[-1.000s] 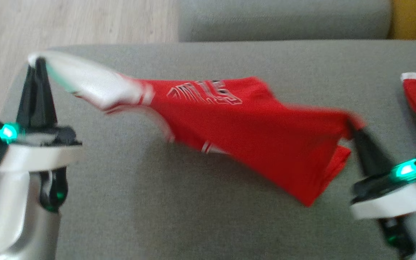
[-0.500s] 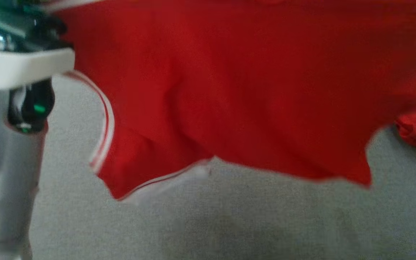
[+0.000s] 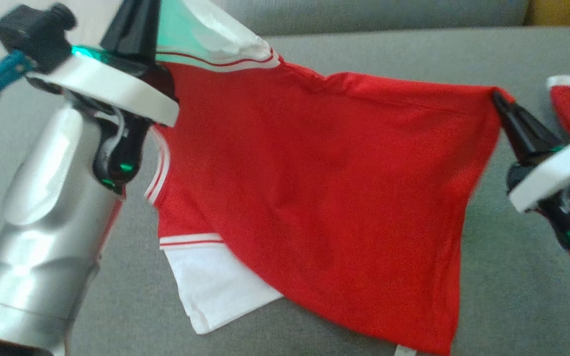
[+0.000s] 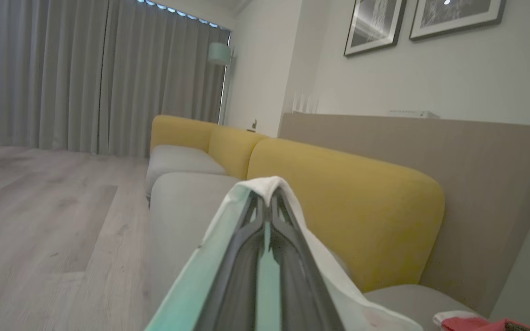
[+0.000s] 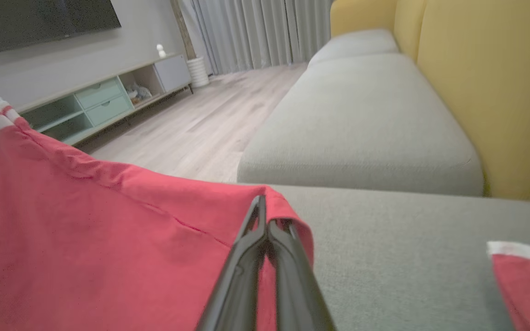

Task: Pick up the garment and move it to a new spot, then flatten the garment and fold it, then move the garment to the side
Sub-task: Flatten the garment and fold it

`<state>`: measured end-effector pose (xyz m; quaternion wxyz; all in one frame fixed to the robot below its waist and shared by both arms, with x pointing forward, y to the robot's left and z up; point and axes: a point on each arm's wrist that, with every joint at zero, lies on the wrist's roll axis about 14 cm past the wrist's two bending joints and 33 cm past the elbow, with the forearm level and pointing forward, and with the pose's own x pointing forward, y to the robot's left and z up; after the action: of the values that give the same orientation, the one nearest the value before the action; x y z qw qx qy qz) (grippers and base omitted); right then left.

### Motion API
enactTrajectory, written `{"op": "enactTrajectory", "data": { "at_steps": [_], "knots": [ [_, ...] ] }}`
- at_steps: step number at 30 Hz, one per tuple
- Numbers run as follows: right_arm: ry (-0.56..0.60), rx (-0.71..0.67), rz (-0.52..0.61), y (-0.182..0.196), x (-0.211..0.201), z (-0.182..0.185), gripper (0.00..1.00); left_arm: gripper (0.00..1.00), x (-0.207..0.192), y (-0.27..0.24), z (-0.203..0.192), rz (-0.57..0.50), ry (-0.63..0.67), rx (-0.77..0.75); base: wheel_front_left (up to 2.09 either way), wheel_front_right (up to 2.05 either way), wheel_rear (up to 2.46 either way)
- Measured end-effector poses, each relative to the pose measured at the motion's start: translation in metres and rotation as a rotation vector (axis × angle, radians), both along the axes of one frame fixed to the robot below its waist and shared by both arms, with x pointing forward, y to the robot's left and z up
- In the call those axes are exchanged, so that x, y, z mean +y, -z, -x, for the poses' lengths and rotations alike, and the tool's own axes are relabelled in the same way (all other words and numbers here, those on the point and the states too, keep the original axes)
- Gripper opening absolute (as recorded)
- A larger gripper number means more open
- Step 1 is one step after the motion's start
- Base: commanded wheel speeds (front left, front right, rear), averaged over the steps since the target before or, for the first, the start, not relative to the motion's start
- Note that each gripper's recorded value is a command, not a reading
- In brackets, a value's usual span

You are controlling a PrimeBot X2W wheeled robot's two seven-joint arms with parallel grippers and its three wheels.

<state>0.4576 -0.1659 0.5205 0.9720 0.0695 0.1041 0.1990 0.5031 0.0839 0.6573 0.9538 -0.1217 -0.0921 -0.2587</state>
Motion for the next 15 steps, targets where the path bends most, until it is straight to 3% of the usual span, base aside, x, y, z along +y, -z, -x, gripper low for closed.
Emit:
{"op": "enactTrajectory", "data": {
  "at_steps": [5, 6, 7, 8, 15],
  "knots": [
    [-0.002, 0.123, 0.018, 0.060, 0.012, -0.023, 0.00, 0.00, 0.003, 0.072, -0.025, -0.038, -0.023, 0.126, 0.00, 0.00, 0.00],
    [0.004, 0.134, 0.018, 0.070, 0.013, -0.026, 0.44, 0.00, 0.002, 0.080, -0.027, -0.037, -0.021, 0.138, 0.00, 0.00, 0.00],
    [0.017, 0.142, 0.013, 0.078, 0.013, -0.028, 0.44, 0.00, 0.001, 0.087, -0.030, -0.037, -0.020, 0.146, 0.00, 0.00, 0.00],
    [0.039, 0.147, 0.007, 0.085, 0.010, -0.031, 1.00, 0.00, 0.000, 0.092, -0.033, -0.038, -0.018, 0.149, 0.00, 0.00, 0.00],
    [0.102, 0.176, 0.012, 0.112, -0.004, -0.024, 1.00, 0.00, -0.007, 0.096, -0.041, -0.053, -0.001, 0.135, 0.00, 0.00, 0.00]
  ]
}}
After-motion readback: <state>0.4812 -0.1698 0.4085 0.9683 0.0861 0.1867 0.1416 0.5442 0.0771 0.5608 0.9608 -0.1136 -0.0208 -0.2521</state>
